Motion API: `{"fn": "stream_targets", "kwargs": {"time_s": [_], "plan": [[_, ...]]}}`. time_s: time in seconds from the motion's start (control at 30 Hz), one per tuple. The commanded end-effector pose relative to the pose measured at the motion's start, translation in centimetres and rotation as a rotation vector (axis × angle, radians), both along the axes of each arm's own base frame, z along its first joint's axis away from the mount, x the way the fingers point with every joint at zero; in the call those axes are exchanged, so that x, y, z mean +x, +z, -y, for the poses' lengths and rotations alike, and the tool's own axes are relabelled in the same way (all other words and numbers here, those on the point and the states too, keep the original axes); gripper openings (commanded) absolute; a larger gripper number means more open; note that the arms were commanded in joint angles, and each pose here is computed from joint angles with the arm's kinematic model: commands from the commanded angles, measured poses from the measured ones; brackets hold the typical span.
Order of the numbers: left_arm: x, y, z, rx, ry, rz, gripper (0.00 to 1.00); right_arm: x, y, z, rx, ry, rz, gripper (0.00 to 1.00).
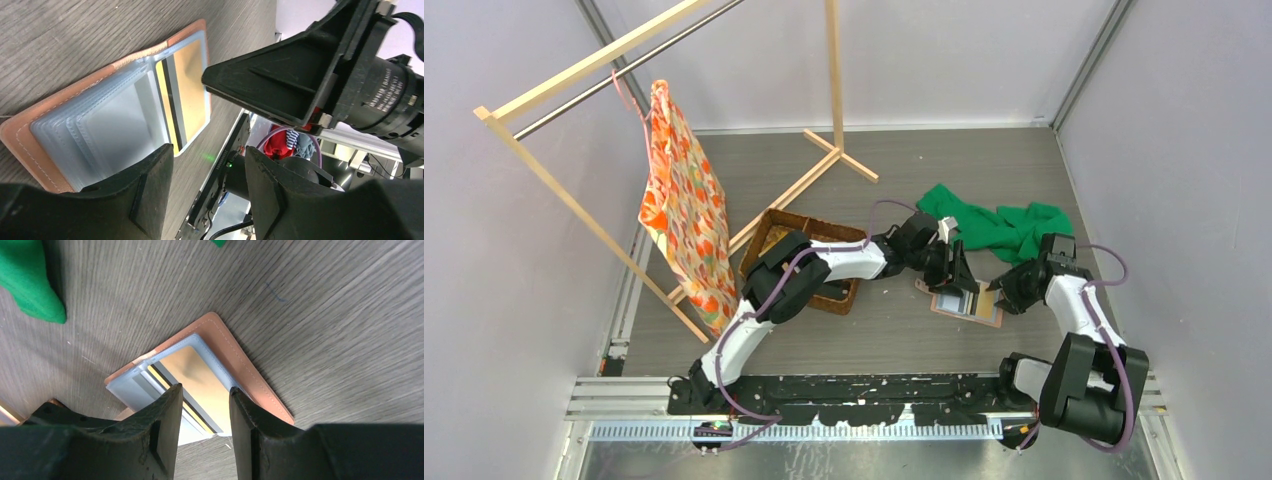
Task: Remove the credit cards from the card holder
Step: Remove the credit card from the card holder.
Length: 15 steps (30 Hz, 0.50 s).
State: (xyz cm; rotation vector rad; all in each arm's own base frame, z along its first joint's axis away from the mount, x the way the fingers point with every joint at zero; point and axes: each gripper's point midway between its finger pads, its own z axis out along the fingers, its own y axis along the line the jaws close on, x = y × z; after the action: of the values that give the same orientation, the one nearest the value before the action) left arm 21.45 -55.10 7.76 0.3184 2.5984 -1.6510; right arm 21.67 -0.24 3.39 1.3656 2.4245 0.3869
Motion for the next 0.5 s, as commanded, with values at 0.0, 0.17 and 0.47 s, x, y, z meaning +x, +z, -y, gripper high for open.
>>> {"fn": "stream_targets", "kwargs": {"time_s": [0.0,0.17,0.47], "plan": [[0.6,1.9,1.2,-0.076,0.004,0.041,0.56,0.9,-0.3,0.2,0.006,0.002,0.029,0.44],[0.5,1.6,1.2,-0.068,-0.006,0.037,0.56,0.8,-1.1,0.5,0.002,-0.015,0.007,0.44],[0.4,0.4,0.9,-0.014,-0.030,0.043,0.57,0.6,-1.9,0.2,0.026,-0.021,-0.016,0.44]]}}
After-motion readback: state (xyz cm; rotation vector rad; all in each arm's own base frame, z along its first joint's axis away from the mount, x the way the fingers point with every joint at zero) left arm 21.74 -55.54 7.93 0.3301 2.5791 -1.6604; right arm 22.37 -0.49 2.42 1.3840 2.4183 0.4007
